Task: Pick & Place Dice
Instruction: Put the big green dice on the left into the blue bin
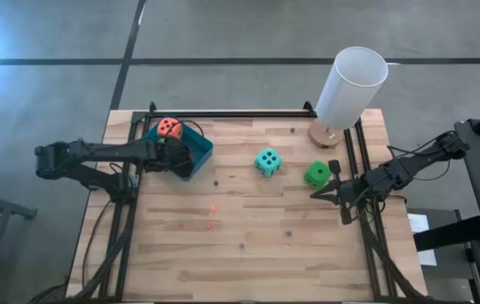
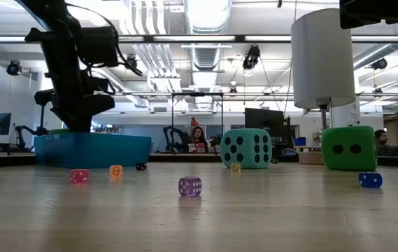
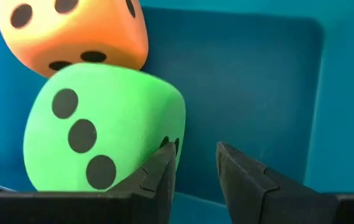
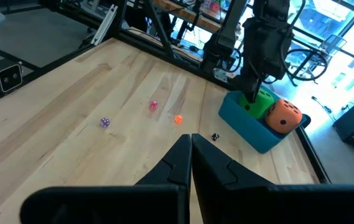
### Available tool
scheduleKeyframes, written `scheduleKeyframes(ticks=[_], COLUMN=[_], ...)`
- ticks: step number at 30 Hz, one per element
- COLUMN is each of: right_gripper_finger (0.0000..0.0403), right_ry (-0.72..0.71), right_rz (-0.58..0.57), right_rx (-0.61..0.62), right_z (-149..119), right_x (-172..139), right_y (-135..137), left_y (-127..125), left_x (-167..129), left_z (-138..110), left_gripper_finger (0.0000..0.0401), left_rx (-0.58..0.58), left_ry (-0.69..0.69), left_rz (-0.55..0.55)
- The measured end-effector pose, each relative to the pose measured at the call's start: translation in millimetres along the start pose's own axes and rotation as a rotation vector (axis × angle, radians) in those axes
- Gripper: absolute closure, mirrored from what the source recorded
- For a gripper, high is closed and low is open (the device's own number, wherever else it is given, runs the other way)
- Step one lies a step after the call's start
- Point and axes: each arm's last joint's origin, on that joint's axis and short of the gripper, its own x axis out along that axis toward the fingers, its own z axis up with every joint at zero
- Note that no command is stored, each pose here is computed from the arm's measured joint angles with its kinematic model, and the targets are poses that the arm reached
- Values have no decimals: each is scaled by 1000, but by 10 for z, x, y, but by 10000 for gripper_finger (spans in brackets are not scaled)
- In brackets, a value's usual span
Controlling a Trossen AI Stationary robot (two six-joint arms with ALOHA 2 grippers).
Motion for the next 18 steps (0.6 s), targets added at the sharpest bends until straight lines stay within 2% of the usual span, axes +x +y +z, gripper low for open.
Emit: scheduleKeyframes(ticks=[7, 18], right_gripper_finger=[394, 394], right_ry=[1, 0], right_rz=[0, 0], right_rx=[-1, -1], right_z=[-1, -1], right_x=[1, 0], right_y=[0, 0], left_y=[37, 103], left_x=[69, 100], left_z=[-77, -41], left_gripper_finger=[281, 282], left_rx=[-15, -74], left_ry=[14, -43], left_rz=[32, 120])
